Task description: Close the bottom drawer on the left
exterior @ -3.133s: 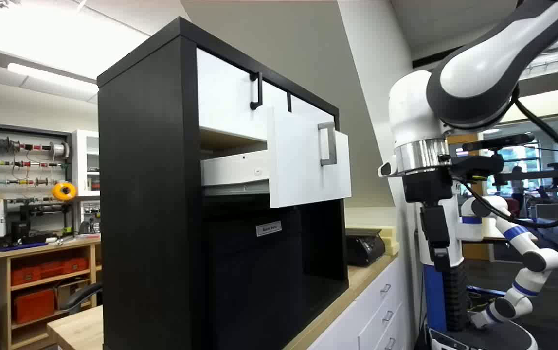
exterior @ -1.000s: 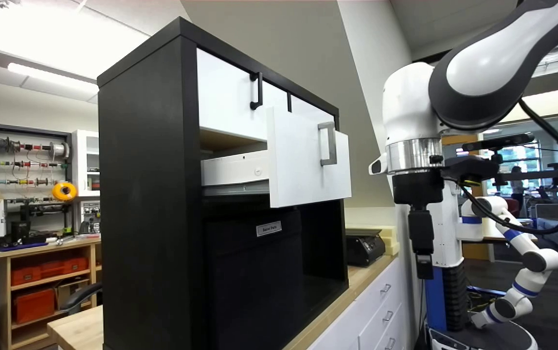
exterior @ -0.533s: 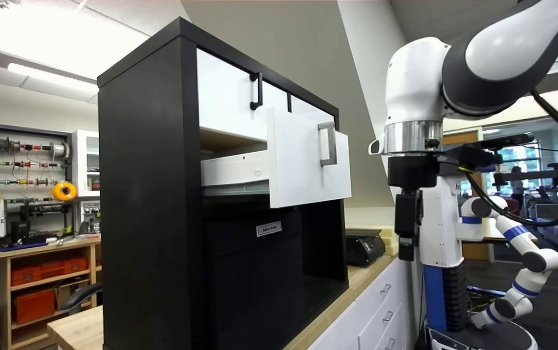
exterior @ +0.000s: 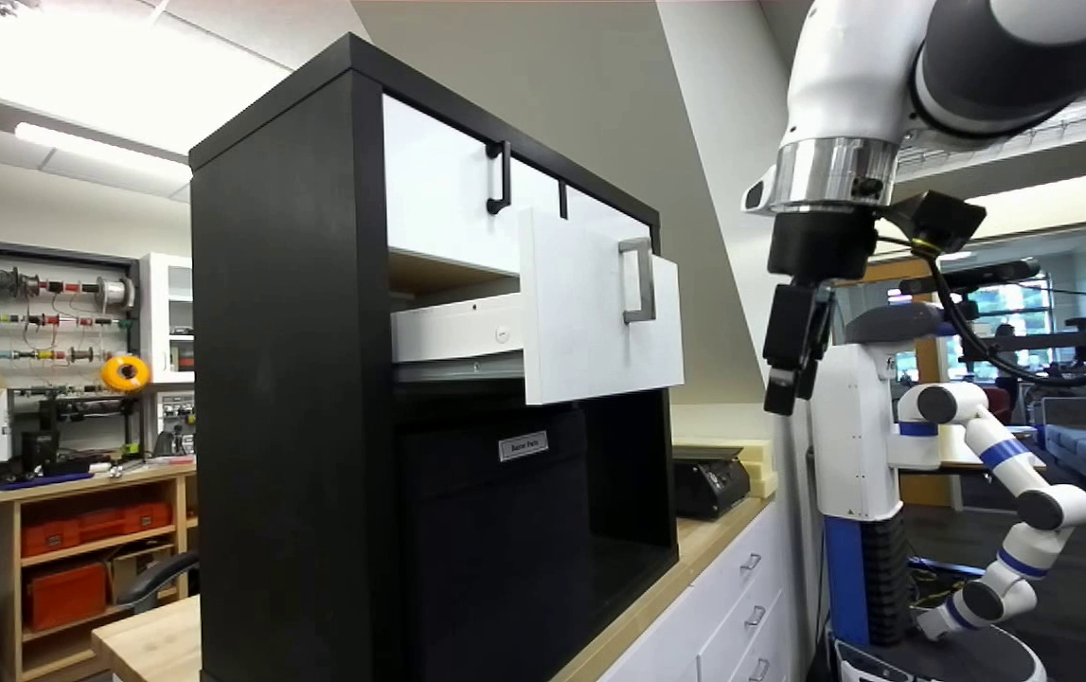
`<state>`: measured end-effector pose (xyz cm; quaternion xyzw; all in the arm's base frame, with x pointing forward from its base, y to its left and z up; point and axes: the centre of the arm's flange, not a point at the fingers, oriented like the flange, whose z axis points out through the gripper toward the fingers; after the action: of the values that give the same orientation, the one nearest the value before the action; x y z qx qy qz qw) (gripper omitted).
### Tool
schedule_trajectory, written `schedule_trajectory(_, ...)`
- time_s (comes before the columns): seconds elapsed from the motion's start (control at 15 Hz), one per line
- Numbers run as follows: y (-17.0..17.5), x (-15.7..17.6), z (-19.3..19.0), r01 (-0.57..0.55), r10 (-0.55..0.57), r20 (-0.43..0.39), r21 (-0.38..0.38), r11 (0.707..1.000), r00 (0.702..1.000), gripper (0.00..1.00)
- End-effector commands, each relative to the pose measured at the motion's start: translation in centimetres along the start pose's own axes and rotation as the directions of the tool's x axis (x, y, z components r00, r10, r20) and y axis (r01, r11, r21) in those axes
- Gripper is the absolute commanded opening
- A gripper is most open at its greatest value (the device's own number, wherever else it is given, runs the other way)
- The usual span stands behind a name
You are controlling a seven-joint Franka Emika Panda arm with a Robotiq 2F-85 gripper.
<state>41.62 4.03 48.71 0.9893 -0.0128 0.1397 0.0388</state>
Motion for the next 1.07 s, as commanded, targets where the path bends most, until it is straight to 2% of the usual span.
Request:
schedule_trajectory(0.0, 0.7, -0.6, -3.7, -0.057, 0.054, -0.09, -0.033, 0.998, 0.994, 1.0)
schedule_trajectory(0.4, 0.8, 0.5, -6.3, -0.111, 0.103, -0.23, -0.021, 0.994, 0.968, 1.0)
schedule_trajectory(0.73, 0.3, 1.8, -7.5, -0.096, 0.096, -0.382, 0.017, 0.995, 0.919, 1.0)
schedule_trajectory(1.0, -0.2, 2.6, -8.1, -0.067, 0.075, -0.46, 0.032, 0.997, 0.885, 1.0)
